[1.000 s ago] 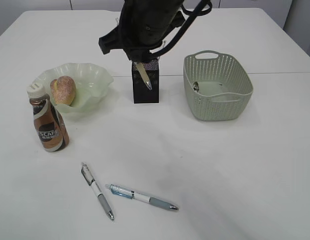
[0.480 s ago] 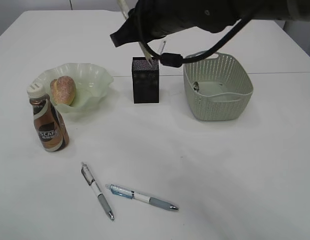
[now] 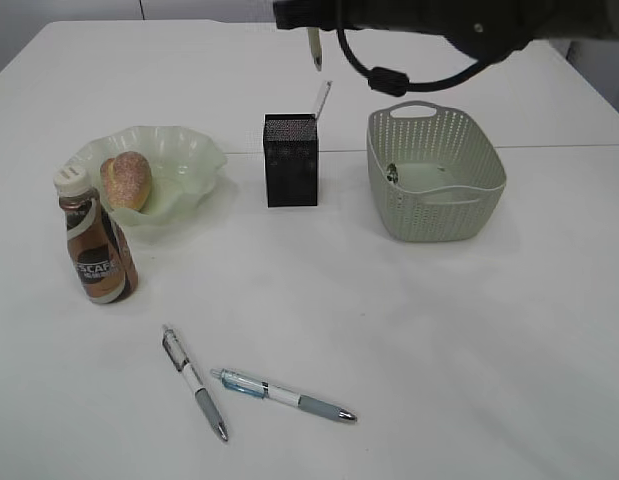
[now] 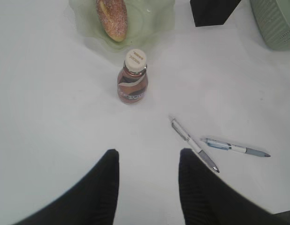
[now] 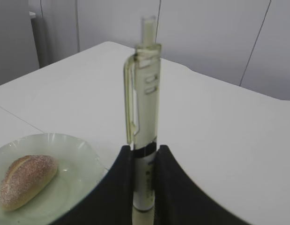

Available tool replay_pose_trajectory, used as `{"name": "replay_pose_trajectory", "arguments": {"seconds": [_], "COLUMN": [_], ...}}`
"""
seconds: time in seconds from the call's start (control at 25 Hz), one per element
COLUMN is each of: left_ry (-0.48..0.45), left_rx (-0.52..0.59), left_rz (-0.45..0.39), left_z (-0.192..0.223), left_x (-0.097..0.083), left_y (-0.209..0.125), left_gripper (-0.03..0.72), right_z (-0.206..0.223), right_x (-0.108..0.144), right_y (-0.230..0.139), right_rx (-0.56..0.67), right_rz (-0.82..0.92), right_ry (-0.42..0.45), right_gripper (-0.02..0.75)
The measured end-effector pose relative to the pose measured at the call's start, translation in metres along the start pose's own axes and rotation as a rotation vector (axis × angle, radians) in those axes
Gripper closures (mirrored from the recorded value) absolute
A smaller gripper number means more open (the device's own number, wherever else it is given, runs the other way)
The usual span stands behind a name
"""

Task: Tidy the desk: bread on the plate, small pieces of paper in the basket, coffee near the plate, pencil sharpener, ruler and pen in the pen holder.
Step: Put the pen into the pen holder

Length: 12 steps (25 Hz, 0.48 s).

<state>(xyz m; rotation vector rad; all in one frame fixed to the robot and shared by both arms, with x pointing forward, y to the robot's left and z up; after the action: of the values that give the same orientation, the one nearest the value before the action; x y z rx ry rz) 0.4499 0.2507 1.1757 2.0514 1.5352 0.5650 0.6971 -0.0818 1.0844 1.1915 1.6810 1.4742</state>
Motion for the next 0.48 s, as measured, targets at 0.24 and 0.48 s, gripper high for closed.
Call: {"name": "replay_pose_trajectory", "arguments": {"seconds": [0.24, 0.48], "left_ry": [0.01, 0.01], "left_rx": [0.001, 0.001], "left_rz": [0.003, 0.003], "left_z": [0.0, 0.0], "left_x": [0.001, 0.001], "left_y": [0.0, 0.0], "left_gripper": [0.388, 0.388], "right_z": [0.025, 0.042], "right_x": [0.001, -0.007], "right_y": [-0.033, -0.051], "right_rx": [0.009, -0.041], "right_rz": [0.001, 0.032], "right_ry": [0.052, 0.103], "right_gripper": [0.647, 0.647]}}
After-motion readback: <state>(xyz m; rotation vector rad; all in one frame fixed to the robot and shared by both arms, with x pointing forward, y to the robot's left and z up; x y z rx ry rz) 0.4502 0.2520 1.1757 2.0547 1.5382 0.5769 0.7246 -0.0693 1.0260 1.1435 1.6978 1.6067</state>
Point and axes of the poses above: a point on each arm's last joint axis where the gripper is mounted, z pointing out along that axis toward the gripper, x along the wrist's bending axis when the last joint is at zero, y = z × x, the point moved 4 cm from there along z, pointing out along that axis toward the gripper, and after that the axes turned 15 degrees about z, right-handed, at the moved point
